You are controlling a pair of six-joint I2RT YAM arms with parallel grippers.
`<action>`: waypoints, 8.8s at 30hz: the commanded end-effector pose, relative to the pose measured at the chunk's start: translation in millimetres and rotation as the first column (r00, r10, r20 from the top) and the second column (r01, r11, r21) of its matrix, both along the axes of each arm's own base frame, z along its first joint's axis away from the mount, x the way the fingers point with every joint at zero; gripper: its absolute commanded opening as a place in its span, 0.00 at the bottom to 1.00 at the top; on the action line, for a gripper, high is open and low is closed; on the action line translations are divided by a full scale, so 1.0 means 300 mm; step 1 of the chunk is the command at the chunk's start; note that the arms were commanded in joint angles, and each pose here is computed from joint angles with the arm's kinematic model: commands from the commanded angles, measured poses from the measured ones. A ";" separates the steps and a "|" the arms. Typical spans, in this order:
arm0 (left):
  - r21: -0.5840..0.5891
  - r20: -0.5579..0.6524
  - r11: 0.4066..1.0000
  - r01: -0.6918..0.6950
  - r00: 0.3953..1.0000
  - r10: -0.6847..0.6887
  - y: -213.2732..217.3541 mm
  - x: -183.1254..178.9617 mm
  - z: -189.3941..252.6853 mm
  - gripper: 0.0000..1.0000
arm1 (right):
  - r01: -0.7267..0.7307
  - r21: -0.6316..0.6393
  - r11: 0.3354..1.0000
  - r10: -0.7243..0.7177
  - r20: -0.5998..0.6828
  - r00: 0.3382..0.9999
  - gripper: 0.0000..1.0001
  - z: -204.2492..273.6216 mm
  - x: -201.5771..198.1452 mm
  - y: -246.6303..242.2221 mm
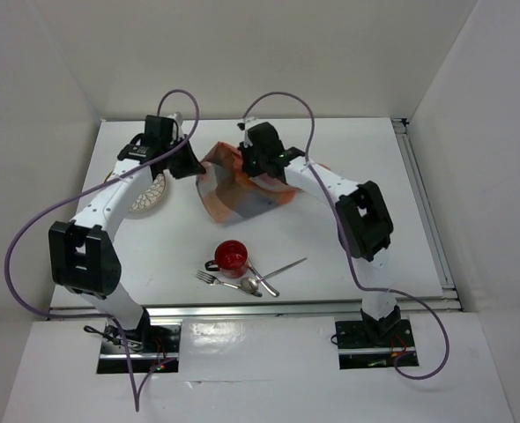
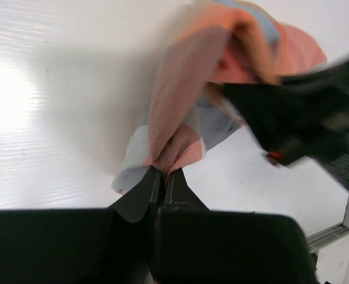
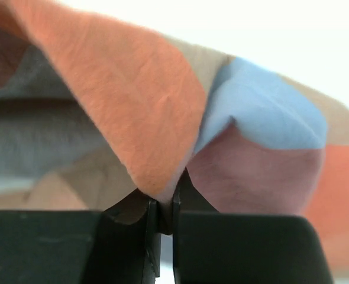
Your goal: Set the dinner table for one person
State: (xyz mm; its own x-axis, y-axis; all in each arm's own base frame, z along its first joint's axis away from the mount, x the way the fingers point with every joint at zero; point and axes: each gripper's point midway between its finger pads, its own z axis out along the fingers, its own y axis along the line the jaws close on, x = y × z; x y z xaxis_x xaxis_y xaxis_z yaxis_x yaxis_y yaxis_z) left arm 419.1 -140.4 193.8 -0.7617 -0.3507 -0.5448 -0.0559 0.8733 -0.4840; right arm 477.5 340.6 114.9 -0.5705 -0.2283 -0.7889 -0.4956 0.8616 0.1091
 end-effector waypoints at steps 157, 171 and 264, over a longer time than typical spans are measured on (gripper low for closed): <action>-0.031 -0.232 0.707 -0.707 0.693 0.683 0.791 -0.200 -0.288 1.00 | 0.467 0.080 0.881 -0.407 -0.374 0.833 0.81 0.065 -0.330 -0.620; -0.118 -0.296 0.628 -0.769 0.631 0.718 0.805 -0.137 -0.511 0.84 | 0.476 0.082 0.876 -0.418 -0.365 0.832 0.82 0.091 -0.337 -0.649; 0.119 0.099 0.972 -0.203 0.976 0.192 0.080 -0.009 0.283 1.00 | 0.043 0.045 0.998 -0.020 -0.412 0.911 0.90 0.047 -0.771 -0.204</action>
